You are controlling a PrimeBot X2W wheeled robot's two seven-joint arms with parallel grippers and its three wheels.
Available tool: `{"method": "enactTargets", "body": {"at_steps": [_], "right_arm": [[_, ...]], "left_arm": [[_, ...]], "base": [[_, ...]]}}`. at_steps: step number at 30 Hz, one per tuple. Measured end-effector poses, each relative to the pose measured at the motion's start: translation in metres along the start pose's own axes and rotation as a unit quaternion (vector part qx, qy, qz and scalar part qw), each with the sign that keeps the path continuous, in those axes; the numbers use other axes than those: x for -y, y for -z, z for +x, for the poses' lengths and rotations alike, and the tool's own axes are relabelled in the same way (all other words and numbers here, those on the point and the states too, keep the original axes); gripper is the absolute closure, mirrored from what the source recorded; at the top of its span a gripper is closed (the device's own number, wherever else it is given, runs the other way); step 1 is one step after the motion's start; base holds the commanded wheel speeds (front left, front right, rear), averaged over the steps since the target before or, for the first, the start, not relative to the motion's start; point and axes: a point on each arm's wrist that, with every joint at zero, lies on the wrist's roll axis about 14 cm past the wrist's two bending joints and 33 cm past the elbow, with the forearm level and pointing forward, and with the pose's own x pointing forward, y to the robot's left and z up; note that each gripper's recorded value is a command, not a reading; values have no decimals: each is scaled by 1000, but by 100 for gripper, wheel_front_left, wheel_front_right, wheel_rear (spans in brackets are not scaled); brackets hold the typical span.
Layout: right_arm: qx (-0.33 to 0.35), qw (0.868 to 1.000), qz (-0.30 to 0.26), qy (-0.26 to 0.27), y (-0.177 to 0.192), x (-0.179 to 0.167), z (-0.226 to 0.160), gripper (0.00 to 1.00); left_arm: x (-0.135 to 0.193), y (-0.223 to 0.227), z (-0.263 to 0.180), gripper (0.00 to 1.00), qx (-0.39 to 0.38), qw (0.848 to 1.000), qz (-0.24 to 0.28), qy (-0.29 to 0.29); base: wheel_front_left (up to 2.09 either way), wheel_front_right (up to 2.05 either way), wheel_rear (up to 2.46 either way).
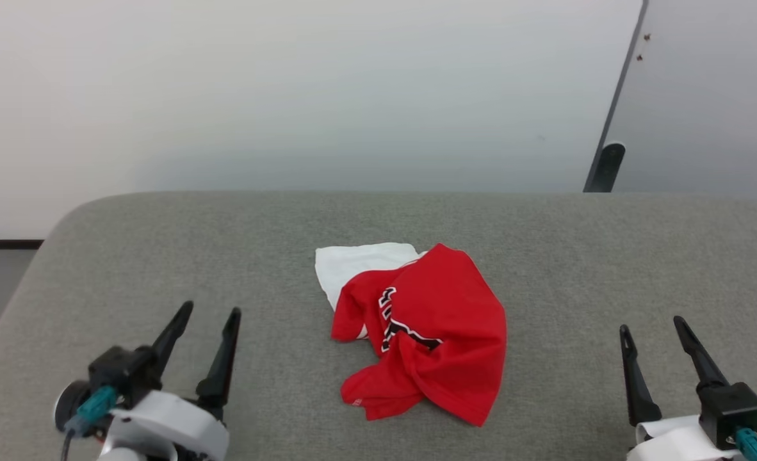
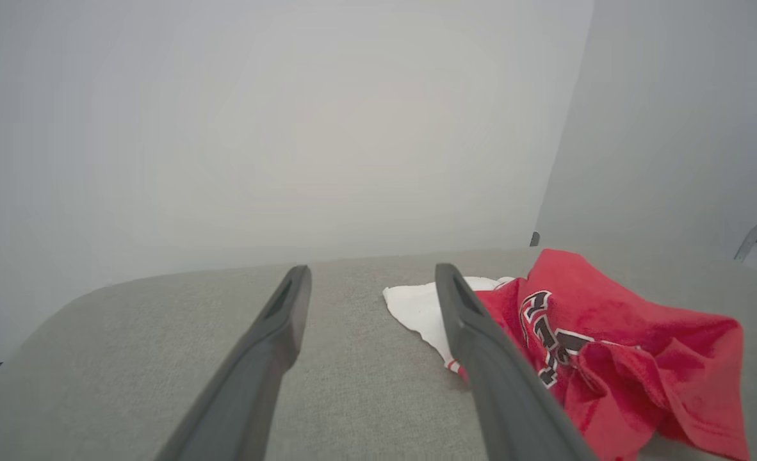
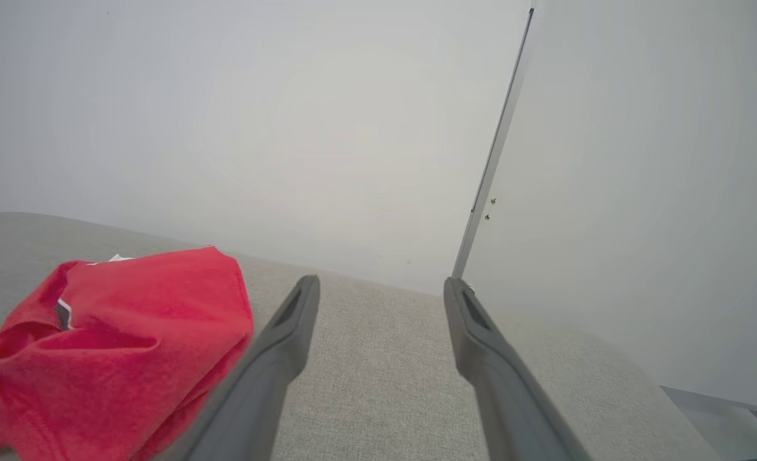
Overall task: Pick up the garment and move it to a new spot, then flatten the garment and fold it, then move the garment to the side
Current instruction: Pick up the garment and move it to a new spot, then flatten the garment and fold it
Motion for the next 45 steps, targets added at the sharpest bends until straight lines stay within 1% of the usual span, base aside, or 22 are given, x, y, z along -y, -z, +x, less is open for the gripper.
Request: {"method": "enactTargets", "body": {"at_steps": [6,9,15,23,26,29,33,37,41,45], "right_arm": [[2,1000,-12,3,-2,3,-4,0],[1,1000,-13,6,-2,5,-6,0],[1,1000,-16,10,-1,8,-7,0],[-2,1000,-18,8,0,7,-8,0],[-2,1000,-15,-9,1,-5,-5,0],[-3,999,-12,-31,2,-19,-1,0],[-8,997,-3,-71,6,-46,4,0],[-27,994,7,-107,18,-70,7,0],[-93,984,12,-149,36,-97,15,0],[-167,967,-3,-192,48,-119,26,0]], "left_arm": [[-24,1,-18,0,9,998,-22,-54],[-34,-2,-25,0,17,997,-20,-73],[-40,-2,-29,0,18,996,-11,-85],[-42,0,-30,0,20,995,-17,-95],[-54,-2,-35,0,23,993,-15,-113],[-73,-9,-43,0,31,989,-11,-141],[-105,-13,-67,0,34,981,-6,-193],[-122,-13,-90,0,32,974,-8,-226],[-120,-2,-106,0,14,970,-27,-240],[-116,3,-119,0,6,968,-42,-249]], "base": [[0,0,0],[0,0,0],[0,0,0],[0,0,0],[0,0,0],[0,0,0],[0,0,0],[0,0,0],[0,0,0],[0,0,0]]}}
